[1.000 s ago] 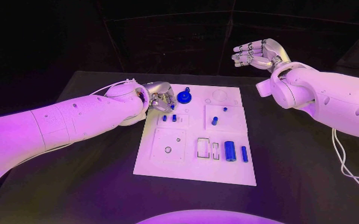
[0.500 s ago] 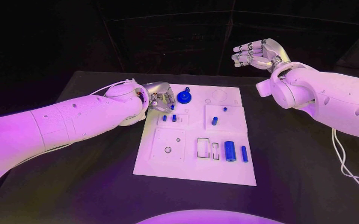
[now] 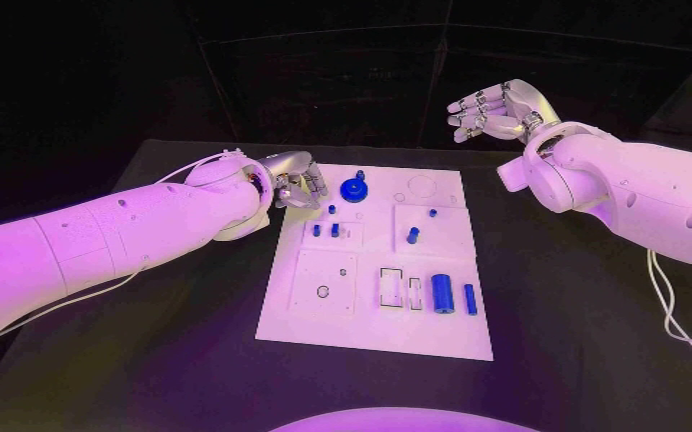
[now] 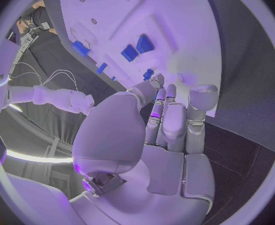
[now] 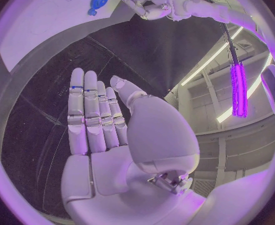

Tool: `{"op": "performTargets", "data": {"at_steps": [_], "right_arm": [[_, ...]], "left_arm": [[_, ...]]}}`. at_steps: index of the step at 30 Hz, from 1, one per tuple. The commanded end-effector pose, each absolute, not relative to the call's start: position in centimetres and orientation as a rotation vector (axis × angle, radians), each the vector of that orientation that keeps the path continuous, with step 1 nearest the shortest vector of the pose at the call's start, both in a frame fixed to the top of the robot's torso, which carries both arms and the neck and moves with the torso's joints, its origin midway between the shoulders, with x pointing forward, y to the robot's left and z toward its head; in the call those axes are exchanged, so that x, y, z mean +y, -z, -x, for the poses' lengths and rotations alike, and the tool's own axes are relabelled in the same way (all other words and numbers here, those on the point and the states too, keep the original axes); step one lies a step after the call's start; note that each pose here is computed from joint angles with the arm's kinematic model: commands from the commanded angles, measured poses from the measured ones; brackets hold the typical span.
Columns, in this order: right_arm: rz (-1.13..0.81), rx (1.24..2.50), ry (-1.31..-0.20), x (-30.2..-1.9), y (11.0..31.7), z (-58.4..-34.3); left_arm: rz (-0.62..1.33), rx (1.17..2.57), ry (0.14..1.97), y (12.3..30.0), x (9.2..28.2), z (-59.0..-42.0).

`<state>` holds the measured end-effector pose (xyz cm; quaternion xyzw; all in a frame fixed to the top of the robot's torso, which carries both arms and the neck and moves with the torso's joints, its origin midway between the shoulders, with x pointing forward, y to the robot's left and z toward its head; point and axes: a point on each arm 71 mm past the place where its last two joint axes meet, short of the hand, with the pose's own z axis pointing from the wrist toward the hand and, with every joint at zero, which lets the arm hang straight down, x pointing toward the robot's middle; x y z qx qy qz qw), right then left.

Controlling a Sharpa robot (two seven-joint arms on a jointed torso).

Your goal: Assemble the parts on the task board

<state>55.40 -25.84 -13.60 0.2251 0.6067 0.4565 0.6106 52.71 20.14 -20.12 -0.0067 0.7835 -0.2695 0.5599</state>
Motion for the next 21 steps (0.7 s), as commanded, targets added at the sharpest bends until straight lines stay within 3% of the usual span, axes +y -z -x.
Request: {"op": "performTargets", "data": {"at_steps": [1,6,10,16,21], "right_arm": [[-0.277,1.515,-0.949,-25.3,13.9,-54.9],[-0.072,1.596,-0.803,-25.4,14.3,-54.1],[0.045,1.629,-0.698,-25.2,14.7,-53.3],[0.169,1.653,-0.588,-24.0,15.7,-52.2],[0.227,1.672,-0.544,-23.2,16.5,-51.7]], "left_arm": [[0.298,1.761,0.798,19.1,21.5,-53.0],[0.603,1.630,1.045,18.1,23.3,-52.8],[0.752,1.514,1.268,17.2,23.5,-52.1],[0.872,1.409,1.491,16.5,22.9,-51.2],[0.896,1.375,1.562,16.3,22.5,-50.7]]}}
